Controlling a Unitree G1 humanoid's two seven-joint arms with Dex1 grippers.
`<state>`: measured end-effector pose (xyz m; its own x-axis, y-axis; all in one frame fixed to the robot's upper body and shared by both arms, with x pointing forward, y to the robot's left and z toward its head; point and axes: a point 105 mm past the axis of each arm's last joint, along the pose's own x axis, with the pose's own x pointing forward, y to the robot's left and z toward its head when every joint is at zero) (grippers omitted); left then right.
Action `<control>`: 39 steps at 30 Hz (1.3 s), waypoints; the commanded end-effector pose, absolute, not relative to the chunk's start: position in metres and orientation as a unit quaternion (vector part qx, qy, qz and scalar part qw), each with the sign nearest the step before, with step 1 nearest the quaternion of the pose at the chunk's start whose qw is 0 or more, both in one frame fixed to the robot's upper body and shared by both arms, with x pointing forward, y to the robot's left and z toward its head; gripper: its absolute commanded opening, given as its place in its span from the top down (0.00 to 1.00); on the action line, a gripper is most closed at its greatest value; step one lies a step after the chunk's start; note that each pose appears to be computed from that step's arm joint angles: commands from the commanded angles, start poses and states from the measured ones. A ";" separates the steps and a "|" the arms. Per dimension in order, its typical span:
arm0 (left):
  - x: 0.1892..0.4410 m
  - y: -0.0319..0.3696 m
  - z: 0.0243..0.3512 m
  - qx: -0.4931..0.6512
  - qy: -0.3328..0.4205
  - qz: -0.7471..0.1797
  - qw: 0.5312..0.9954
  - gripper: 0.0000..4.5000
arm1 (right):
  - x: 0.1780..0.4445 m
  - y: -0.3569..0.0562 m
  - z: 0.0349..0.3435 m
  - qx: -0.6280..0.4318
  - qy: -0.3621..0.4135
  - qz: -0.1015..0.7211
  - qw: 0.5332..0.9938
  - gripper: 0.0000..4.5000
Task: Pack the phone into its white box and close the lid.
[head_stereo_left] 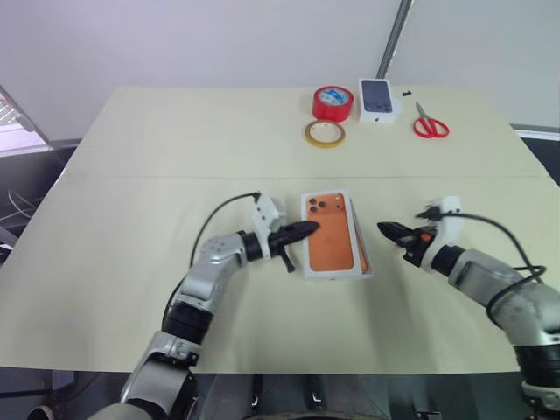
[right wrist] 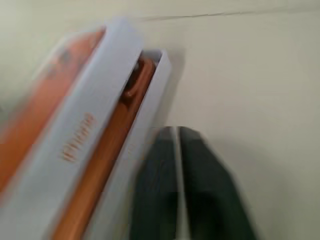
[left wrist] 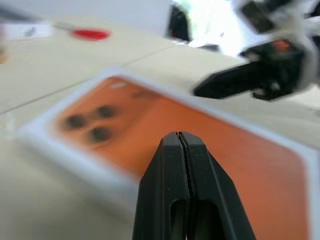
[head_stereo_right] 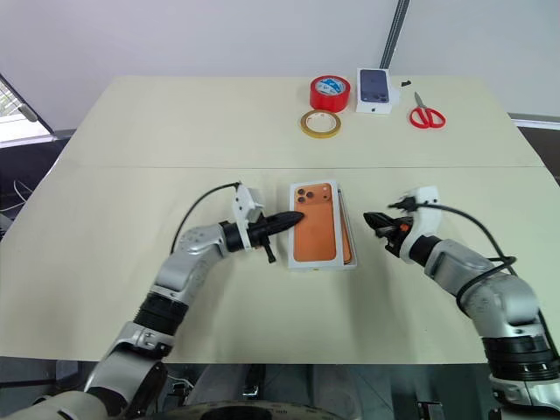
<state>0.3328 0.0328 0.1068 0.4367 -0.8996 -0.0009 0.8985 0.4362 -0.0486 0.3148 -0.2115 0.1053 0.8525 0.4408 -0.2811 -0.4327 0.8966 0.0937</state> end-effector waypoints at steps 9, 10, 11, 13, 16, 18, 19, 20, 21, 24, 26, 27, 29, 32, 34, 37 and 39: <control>0.326 0.022 0.076 -0.035 0.105 -0.540 0.834 1.00 | 0.323 -0.195 0.130 -0.089 0.057 0.261 0.960 1.00; 0.324 0.018 0.075 -0.036 0.107 -0.547 0.830 1.00 | 0.322 -0.191 0.130 -0.091 0.055 0.268 0.958 1.00; 0.324 0.014 0.076 -0.042 0.108 -0.550 0.827 1.00 | 0.321 -0.189 0.130 -0.096 0.054 0.274 0.955 1.00; 0.324 0.010 0.077 -0.045 0.107 -0.554 0.825 1.00 | 0.320 -0.186 0.130 -0.103 0.053 0.280 0.953 1.00; 0.324 0.003 0.082 -0.038 0.091 -0.561 0.822 1.00 | 0.319 -0.187 0.131 -0.102 0.053 0.276 0.954 1.00; 0.324 0.000 0.088 -0.044 0.084 -0.565 0.820 1.00 | 0.318 -0.186 0.130 -0.114 0.055 0.280 0.952 1.00; 0.324 0.000 0.090 -0.044 0.081 -0.567 0.819 1.00 | 0.317 -0.186 0.129 -0.119 0.057 0.281 0.951 1.00; 0.324 -0.001 0.091 -0.044 0.079 -0.567 0.818 1.00 | 0.317 -0.186 0.128 -0.119 0.058 0.280 0.951 1.00; 0.324 -0.001 0.091 -0.047 0.079 -0.568 0.818 1.00 | 0.317 -0.188 0.126 -0.119 0.062 0.278 0.951 1.00; 0.322 -0.004 0.095 -0.051 0.073 -0.572 0.816 1.00 | 0.317 -0.191 0.118 -0.144 0.075 0.276 0.947 1.00; 0.321 -0.005 0.099 -0.056 0.061 -0.573 0.815 1.00 | 0.319 -0.194 0.117 -0.157 0.078 0.269 0.947 1.00; 0.321 -0.005 0.099 -0.060 0.062 -0.572 0.815 1.00 | 0.320 -0.194 0.117 -0.153 0.080 0.267 0.948 1.00; 0.321 -0.004 0.098 -0.060 0.068 -0.570 0.817 1.00 | 0.322 -0.193 0.116 -0.155 0.082 0.269 0.947 1.00; 0.323 -0.002 0.098 -0.043 0.055 -0.568 0.820 1.00 | 0.321 -0.186 0.110 -0.161 0.092 0.283 0.941 1.00; 0.325 0.000 0.096 -0.046 0.065 -0.565 0.821 1.00 | 0.318 -0.180 0.104 -0.172 0.101 0.297 0.934 1.00; 0.326 0.004 0.087 -0.022 0.074 -0.559 0.825 1.00 | 0.318 -0.180 0.098 -0.185 0.109 0.296 0.931 1.00; 0.326 0.006 0.087 -0.027 0.073 -0.556 0.827 1.00 | 0.320 -0.185 0.099 -0.192 0.109 0.289 0.932 1.00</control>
<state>0.3267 0.0098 0.0792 0.3772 -0.9183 -0.1200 0.9071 0.3925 -0.1521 0.3201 -0.1938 0.0938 0.8252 0.4564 -0.3329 -0.5492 0.7859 -0.2840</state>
